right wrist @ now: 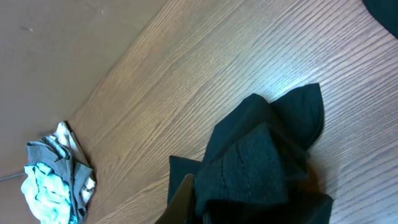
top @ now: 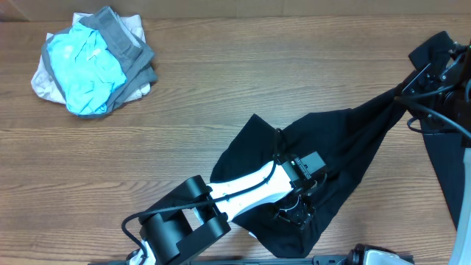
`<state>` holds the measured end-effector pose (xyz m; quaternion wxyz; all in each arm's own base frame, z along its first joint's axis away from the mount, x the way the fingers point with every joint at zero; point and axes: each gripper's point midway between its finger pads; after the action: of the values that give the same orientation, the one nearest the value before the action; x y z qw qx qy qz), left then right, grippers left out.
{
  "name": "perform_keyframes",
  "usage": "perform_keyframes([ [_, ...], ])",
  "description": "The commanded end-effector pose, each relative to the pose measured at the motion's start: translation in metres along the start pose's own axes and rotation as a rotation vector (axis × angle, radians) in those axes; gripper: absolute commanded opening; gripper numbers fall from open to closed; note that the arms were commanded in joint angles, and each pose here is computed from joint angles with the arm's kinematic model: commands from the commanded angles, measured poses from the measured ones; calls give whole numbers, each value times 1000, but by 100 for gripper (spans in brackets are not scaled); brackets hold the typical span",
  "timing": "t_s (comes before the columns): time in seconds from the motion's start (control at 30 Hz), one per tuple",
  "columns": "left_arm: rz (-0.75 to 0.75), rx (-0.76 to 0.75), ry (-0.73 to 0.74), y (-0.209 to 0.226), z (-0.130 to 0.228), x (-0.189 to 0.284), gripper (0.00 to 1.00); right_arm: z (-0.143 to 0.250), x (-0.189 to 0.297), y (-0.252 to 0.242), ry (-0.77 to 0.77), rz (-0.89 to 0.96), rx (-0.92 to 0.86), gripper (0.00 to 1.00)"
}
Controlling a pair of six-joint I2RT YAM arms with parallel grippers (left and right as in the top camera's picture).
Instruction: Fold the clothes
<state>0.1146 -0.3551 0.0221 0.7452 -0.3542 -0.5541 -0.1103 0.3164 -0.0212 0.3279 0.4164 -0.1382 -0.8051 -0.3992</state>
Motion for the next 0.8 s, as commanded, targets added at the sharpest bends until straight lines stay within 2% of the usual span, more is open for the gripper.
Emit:
perform_keyframes([
  [0.0,-7,13,3,0,0,-4,70,-4,8,3,-28,-13,9,4],
  [0.07,-7,12,0,0,-1,-4,66,-4,8,3,-27,-12,9,4],
  [0.37,-32,32,-11,4,-3,-3,16,-3,8,1,-25,-5,11,4],
  [0.47,-36,33,-12,5,-3,-3,4,-4,8,0,-31,5,10,4],
  [0.63,-94,43,-39,18,-9,0,4,-5,8,-1,-33,8,10,4],
  [0.77,-166,115,-84,42,-23,37,4,-7,8,1,-42,0,12,4],
])
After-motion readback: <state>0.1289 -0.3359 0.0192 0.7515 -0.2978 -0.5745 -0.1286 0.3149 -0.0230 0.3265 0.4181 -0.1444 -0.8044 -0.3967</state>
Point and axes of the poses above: each gripper's point midway between its finger pads, its own x axis back along the fingers, its own y axis along the line the jaws close on, z = x × y, and after that the axes turned 7 degrees about -x, right-handed
